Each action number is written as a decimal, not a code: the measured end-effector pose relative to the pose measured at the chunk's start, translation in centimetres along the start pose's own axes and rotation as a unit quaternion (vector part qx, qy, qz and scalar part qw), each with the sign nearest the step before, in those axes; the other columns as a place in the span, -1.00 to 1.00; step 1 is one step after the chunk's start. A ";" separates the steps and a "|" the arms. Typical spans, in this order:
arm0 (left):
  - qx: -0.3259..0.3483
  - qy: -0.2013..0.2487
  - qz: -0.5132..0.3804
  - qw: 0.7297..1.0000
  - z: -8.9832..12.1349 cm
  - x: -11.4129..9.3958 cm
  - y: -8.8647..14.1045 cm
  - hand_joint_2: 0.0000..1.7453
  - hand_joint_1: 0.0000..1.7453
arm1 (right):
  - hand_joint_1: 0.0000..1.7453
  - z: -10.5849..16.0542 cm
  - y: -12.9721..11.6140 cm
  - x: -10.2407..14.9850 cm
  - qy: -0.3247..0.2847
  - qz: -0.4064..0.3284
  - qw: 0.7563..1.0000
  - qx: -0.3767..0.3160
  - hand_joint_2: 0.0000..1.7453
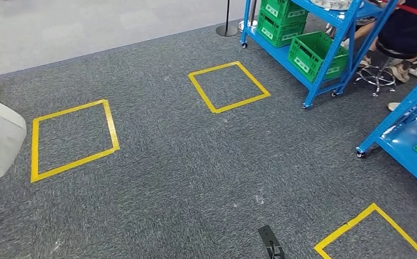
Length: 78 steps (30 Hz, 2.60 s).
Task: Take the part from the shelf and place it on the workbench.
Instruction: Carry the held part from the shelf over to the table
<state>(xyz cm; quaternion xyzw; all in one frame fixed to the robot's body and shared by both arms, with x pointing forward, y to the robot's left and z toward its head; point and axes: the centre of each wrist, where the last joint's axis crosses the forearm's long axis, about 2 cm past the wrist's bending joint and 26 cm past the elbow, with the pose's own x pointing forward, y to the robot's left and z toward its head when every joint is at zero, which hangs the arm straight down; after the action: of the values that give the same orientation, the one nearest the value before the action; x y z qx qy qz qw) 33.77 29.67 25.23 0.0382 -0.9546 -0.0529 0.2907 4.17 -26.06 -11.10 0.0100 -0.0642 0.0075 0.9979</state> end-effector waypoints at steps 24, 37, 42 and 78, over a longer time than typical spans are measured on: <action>-0.009 0.007 0.004 1.000 -0.1 -0.3 -0.4 1.00 1.00 | -1.00 0.0 0.2 -0.3 0.002 -0.006 1.000 0.003 -1.00; -0.011 0.007 -0.001 1.000 0.1 -0.5 0.3 1.00 1.00 | -1.00 0.0 0.1 -0.4 0.000 -0.006 1.000 0.005 -1.00; -0.010 0.010 0.000 1.000 0.4 -0.8 0.8 1.00 1.00 | -1.00 0.0 0.1 -0.4 -0.001 -0.005 1.000 0.006 -1.00; -0.002 0.003 -0.035 0.999 -0.2 -0.8 3.3 1.00 1.00 | -1.00 0.0 0.2 -0.2 -0.008 0.002 1.000 0.010 -1.00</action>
<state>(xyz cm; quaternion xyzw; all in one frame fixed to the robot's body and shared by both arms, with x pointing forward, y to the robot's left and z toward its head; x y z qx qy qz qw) 34.43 33.01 25.39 0.0714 -0.9516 -0.0645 0.2919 3.96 -25.86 -11.11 0.0200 -0.0719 0.0105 0.9972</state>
